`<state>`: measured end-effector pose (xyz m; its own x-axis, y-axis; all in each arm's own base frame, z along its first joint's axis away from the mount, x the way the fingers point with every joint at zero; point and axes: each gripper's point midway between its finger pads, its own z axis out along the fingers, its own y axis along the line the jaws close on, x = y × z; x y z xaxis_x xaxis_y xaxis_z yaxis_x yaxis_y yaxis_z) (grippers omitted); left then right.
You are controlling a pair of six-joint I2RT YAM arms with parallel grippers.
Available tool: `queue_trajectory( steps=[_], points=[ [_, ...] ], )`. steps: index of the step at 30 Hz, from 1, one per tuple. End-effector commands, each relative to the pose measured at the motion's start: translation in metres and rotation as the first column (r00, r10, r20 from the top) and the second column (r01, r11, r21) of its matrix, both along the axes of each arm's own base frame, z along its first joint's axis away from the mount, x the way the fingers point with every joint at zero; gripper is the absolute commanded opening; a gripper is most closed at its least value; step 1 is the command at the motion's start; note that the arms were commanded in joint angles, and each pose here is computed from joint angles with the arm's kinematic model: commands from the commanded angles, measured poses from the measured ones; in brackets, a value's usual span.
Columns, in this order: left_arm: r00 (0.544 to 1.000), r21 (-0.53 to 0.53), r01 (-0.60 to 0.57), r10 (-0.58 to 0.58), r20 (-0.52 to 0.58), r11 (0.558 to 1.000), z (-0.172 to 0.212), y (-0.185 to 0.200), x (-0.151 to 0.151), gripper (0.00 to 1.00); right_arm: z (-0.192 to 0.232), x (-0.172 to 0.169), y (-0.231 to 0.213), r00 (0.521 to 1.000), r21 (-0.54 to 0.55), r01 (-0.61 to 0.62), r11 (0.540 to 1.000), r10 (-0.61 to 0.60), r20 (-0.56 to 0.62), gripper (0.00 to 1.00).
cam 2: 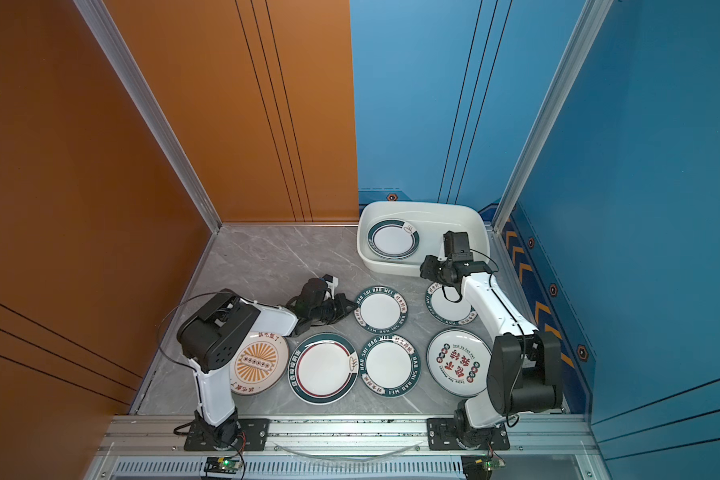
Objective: Place the plates into the plastic bin on the countertop
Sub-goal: 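Move both grippers to the red-lettered plate nearest the bin, then grip opposite edges of the red-lettered plate with both grippers and tilt it upright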
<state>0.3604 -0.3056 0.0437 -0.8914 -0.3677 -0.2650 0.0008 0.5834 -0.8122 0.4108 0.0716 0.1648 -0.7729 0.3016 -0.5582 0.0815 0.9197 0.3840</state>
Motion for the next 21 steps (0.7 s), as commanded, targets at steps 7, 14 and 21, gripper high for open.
queue_trajectory(
  steps=[7,14,21],
  points=[
    [0.998,-0.100,0.033,-0.028,0.055,0.994,0.050,0.024,-0.006,0.00,0.012,-0.009,0.049,0.982,0.195,-0.190,0.962,0.182,0.059,0.55],
    [0.996,-0.149,0.049,-0.037,0.087,0.988,0.076,0.043,-0.019,0.00,-0.005,-0.023,0.068,0.966,0.303,-0.254,0.919,0.255,0.038,0.58],
    [0.993,-0.136,0.057,-0.043,0.106,0.989,0.087,0.056,-0.028,0.00,-0.018,-0.039,0.086,0.947,0.381,-0.313,0.870,0.317,0.056,0.59]
  ],
)
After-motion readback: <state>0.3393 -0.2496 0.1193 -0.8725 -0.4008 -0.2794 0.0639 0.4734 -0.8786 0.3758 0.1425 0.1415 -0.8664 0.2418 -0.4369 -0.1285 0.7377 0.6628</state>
